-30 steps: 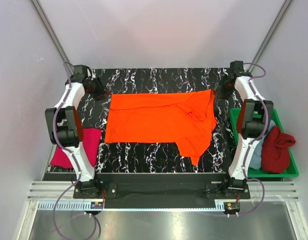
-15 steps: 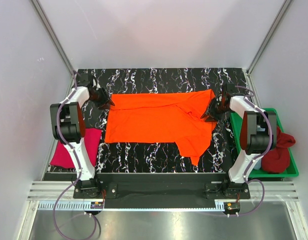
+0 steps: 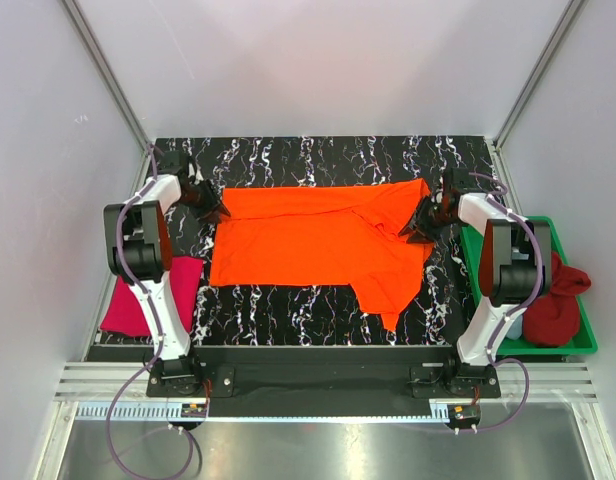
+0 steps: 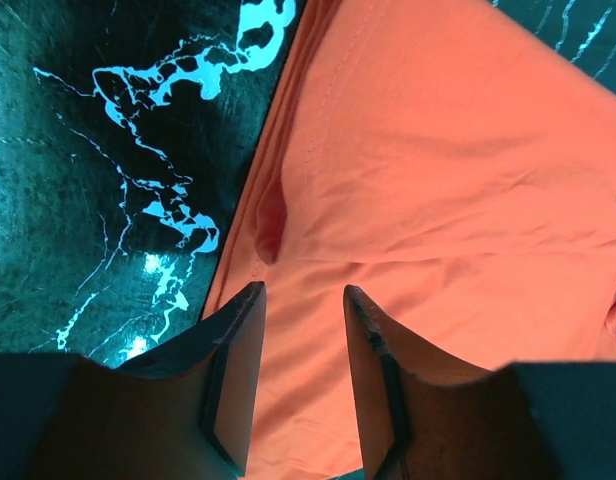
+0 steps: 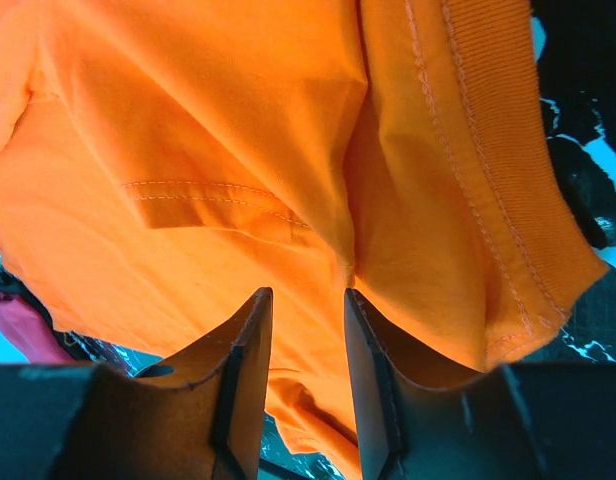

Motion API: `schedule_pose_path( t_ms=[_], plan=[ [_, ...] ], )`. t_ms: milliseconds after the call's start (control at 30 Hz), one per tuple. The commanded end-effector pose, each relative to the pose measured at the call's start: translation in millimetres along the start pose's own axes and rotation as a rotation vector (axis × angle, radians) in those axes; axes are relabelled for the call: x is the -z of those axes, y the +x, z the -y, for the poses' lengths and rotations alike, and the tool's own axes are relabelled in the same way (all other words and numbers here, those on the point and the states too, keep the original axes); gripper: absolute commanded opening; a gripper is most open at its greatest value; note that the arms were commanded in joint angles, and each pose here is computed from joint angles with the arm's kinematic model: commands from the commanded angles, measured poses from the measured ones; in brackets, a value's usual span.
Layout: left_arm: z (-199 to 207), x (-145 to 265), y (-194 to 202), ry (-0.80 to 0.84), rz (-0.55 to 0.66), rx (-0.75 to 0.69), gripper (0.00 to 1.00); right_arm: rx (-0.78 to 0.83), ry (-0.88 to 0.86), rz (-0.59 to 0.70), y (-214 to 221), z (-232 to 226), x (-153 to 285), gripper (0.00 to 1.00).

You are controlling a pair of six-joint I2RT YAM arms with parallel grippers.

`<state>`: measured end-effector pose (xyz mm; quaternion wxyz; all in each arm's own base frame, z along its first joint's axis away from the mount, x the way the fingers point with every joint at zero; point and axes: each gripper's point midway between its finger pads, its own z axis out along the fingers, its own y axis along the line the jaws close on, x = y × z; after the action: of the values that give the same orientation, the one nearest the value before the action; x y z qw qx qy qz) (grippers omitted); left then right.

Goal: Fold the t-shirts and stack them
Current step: Fold the tshirt

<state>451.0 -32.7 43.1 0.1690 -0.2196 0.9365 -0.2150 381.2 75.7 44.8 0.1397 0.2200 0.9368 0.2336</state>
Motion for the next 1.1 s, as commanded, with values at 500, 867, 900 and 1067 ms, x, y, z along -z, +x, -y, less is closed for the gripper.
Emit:
schedule_pose_path(
  t_ms=[500, 867, 900, 1067],
  plan=[
    [13, 27, -16, -0.01, 0.09, -0.039, 0.45, -0.012, 0.061, 0.04, -13, 9, -2, 0.42],
    [89, 37, 64, 0.167, -0.004, -0.144, 0.42, 0.113, 0.016, 0.135, -29, -23, 30, 0.4],
    [98, 34, 79, 0.181, -0.032, -0.167, 0.42, 0.164, 0.004, 0.139, -26, -34, 32, 0.4],
    [128, 31, 109, 0.246, -0.071, -0.213, 0.39, 0.254, -0.062, 0.092, -2, -86, 21, 0.4]
  ],
)
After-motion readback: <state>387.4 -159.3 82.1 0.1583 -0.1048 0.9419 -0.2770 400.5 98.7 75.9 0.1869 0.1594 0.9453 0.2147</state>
